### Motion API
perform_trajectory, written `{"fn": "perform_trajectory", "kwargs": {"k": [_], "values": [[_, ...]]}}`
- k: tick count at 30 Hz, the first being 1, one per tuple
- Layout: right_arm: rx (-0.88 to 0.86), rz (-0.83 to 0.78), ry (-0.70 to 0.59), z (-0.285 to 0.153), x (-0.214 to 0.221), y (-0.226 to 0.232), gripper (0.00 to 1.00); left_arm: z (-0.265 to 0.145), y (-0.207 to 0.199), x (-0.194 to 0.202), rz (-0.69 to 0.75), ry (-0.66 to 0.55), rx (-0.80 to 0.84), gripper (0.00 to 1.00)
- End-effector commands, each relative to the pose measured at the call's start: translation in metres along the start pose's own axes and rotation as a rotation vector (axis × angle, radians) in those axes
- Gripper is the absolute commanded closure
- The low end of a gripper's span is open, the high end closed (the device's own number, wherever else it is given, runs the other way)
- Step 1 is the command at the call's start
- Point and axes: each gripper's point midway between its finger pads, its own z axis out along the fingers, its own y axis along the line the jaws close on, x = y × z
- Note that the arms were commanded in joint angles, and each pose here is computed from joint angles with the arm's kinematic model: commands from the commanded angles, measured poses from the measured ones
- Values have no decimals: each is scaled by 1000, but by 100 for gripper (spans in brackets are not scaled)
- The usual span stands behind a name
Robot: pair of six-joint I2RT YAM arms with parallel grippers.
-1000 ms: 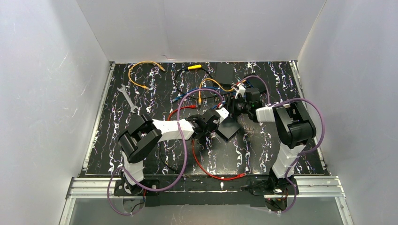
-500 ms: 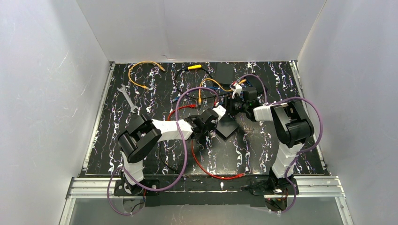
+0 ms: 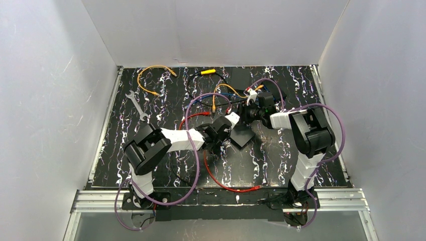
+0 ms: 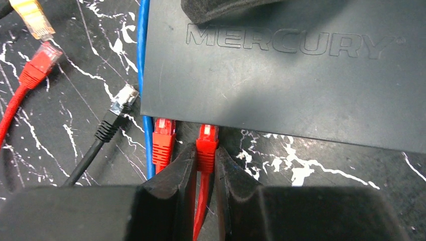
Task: Insert the plug into the switch port
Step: Insert the connector into the switch port.
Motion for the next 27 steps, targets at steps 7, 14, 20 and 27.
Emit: {"fn": "perform_trajectory", "kwargs": {"k": [7, 14, 20, 27], "values": [[13, 269, 277, -30, 85, 18, 37, -33, -16, -56, -102, -262, 163, 100], [98, 266, 252, -32, 83, -2, 35, -44, -12, -33, -76, -155, 159, 86], [125, 264, 256, -32, 84, -9, 35, -56, -6, -12, -62, 5, 139, 72], [128, 262, 257, -31, 84, -11, 34, -62, -11, 7, -82, 112, 164, 64]]}}
